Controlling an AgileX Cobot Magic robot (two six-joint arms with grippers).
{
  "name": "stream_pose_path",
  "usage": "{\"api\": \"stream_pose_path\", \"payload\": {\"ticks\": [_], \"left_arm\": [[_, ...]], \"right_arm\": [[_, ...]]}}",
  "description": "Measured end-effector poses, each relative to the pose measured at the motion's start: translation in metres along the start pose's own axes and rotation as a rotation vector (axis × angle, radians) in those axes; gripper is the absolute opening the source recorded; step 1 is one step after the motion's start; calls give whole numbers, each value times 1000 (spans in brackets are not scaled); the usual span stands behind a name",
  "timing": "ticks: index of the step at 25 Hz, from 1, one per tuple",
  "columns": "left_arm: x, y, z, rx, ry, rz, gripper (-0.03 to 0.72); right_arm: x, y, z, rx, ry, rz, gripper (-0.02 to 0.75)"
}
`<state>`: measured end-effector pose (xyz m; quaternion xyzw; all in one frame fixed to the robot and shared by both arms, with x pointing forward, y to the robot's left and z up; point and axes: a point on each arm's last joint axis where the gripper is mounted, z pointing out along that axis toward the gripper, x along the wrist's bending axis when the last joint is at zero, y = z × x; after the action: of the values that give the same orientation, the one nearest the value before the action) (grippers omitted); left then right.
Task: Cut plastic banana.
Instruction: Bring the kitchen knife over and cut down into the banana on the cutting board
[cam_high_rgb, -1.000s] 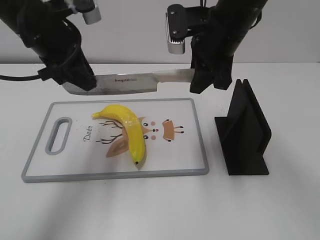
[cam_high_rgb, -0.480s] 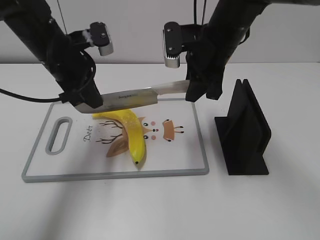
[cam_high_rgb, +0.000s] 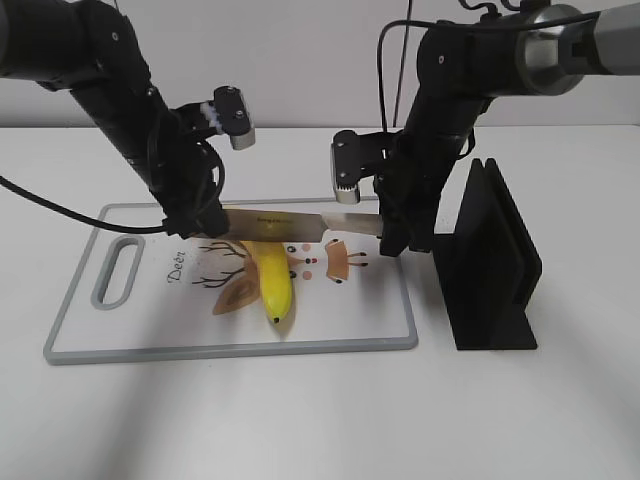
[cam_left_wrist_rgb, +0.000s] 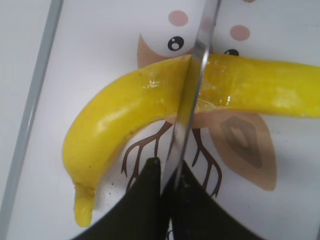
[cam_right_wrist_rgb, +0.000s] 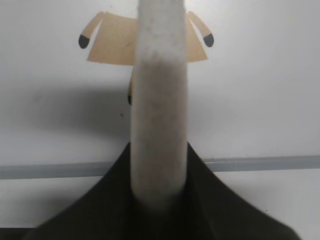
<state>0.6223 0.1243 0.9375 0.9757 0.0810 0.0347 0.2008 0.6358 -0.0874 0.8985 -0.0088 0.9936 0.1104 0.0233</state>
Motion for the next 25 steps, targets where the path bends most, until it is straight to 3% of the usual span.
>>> {"api": "stream_pose_path", "payload": {"ticks": [10,19,25], "left_arm": [[-3,2,-6,12,22,16,16],[-25,27,-92,-67,126,96,11],[-38,34,-126,-108,173,133,10]], "right_arm": [[-5,12,-32,-17,-19,-29,167],[5,29,-122,-80,-91,-73,169],[13,32,-149,-110,-124,-83,167]]}}
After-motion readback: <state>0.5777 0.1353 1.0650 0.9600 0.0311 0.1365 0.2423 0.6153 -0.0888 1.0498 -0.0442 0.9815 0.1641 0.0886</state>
